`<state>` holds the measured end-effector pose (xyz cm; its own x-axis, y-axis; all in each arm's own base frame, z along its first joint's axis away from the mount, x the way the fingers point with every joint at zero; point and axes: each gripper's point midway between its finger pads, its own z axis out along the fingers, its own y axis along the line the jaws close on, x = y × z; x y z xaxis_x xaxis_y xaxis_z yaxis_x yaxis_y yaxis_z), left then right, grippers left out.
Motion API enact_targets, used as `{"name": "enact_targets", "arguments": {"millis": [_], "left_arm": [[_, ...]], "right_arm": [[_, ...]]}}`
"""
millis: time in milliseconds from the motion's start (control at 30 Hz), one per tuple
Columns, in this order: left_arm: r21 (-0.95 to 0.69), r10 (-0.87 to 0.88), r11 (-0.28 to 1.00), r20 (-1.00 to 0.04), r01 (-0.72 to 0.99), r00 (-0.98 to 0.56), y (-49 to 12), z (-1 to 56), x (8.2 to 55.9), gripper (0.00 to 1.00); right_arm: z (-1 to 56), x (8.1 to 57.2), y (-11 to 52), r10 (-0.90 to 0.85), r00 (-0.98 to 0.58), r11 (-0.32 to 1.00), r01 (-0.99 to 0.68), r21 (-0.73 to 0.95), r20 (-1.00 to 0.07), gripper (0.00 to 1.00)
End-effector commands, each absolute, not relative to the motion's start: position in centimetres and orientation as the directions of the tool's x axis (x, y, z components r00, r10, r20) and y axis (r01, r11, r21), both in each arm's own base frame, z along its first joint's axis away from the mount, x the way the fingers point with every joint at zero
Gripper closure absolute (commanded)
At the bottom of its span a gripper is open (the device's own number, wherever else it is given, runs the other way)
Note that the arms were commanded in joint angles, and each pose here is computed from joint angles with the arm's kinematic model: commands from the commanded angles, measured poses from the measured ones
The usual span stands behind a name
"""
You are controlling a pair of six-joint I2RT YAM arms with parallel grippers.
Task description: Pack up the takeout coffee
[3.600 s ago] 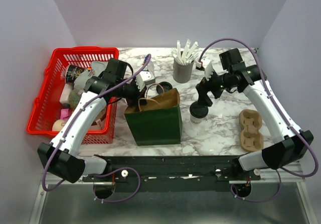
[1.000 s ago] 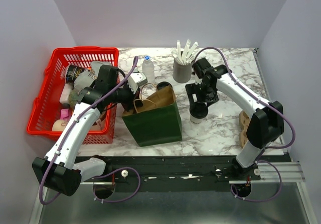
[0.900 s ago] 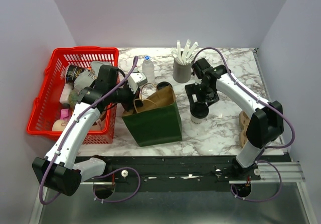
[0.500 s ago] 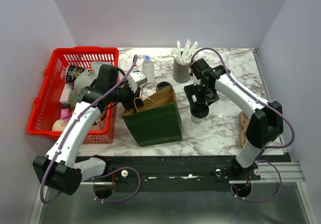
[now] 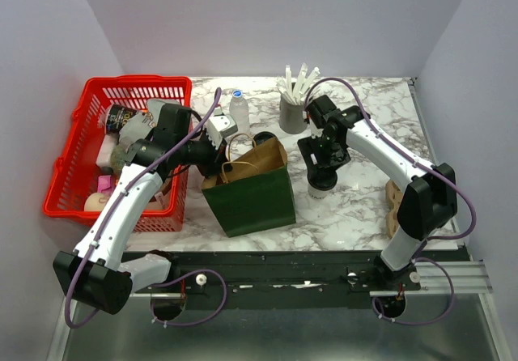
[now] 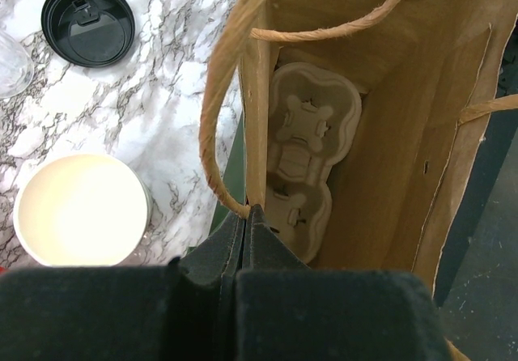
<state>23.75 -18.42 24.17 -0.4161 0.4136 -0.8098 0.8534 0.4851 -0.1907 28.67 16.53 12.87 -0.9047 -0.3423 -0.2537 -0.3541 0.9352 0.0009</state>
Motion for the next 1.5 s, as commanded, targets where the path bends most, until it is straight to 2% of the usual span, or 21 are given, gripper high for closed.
{"name": "enact_targets", "arguments": {"millis": [0,133,200,400,533,600,667,833,933,1033,1067,1100,1233,1333,1467], "left_arm": [[-0.206,0.409,0.480,-0.808,0.853,-0.425,-18.5,24.4,23.8,0.99],[-0.206,0.411,0.458,-0.813,0.865,-0.412,-18.7,24.8,23.7,0.99],[-0.209,0.408,0.433,-0.822,0.877,-0.397,-19.0,25.2,23.5,1.00],[-0.243,0.379,0.393,-0.836,0.887,-0.397,-20.0,26.1,23.7,1.00],[-0.250,0.359,0.378,-0.848,0.891,-0.390,-20.7,26.6,24.4,1.00],[-0.253,0.356,0.363,-0.852,0.897,-0.384,-21.1,26.9,24.5,1.00],[-0.257,0.359,0.359,-0.850,0.897,-0.387,-21.3,26.8,24.7,1.00],[-0.267,0.346,0.343,-0.856,0.901,-0.385,-21.9,27.3,25.1,1.00],[-0.265,0.344,0.335,-0.859,0.904,-0.380,-22.3,27.9,25.3,1.00],[-0.256,0.348,0.315,-0.865,0.914,-0.362,-22.7,28.6,25.2,1.00],[-0.252,0.344,0.304,-0.871,0.919,-0.352,-22.9,29.1,25.2,0.94],[-0.248,0.344,0.300,-0.872,0.921,-0.347,-23.0,29.2,25.1,0.92],[-0.249,0.356,0.299,-0.867,0.921,-0.349,-23.5,29.2,25.4,0.86],[-0.243,0.368,0.309,-0.861,0.920,-0.351,-23.9,28.7,25.9,0.85],[-0.263,0.380,0.314,-0.846,0.912,-0.374,-24.7,27.9,26.7,0.76]], "right_arm": [[13.7,28.8,16.8,-0.384,-0.878,0.916,-0.402,0.004,-0.286,0.20],[15.7,29.6,17.0,-0.388,-0.858,0.898,-0.435,0.074,-0.336,0.35],[17.1,30.2,16.7,-0.386,-0.846,0.894,-0.442,0.077,-0.369,0.38],[20.6,31.5,15.1,-0.403,-0.790,0.884,-0.467,0.028,-0.462,0.38],[25.3,33.7,14.5,-0.387,-0.710,0.867,-0.497,0.029,-0.588,0.38],[29.7,35.5,14.1,-0.344,-0.637,0.867,-0.497,0.027,-0.689,0.38],[34.1,36.0,15.1,-0.345,-0.518,0.814,-0.580,0.026,-0.783,0.38],[40.6,34.3,17.6,-0.378,-0.245,0.647,-0.759,-0.066,-0.893,0.42],[43.5,32.3,18.3,-0.356,-0.140,0.585,-0.804,-0.104,-0.924,0.43],[45.5,28.8,19.6,-0.338,-0.013,0.431,-0.891,-0.143,-0.941,0.43],[45.9,27.0,20.5,-0.316,0.027,0.340,-0.930,-0.140,-0.948,0.43],[46.4,25.6,20.5,-0.308,0.065,0.305,-0.938,-0.163,-0.949,0.43],[45.6,24.9,20.4,-0.338,0.129,0.258,-0.940,-0.224,-0.932,0.45],[45.2,25.2,19.8,-0.375,0.139,0.275,-0.927,-0.253,-0.917,0.46],[45.3,24.4,19.4,-0.386,0.139,0.273,-0.927,-0.257,-0.912,0.47]]}}
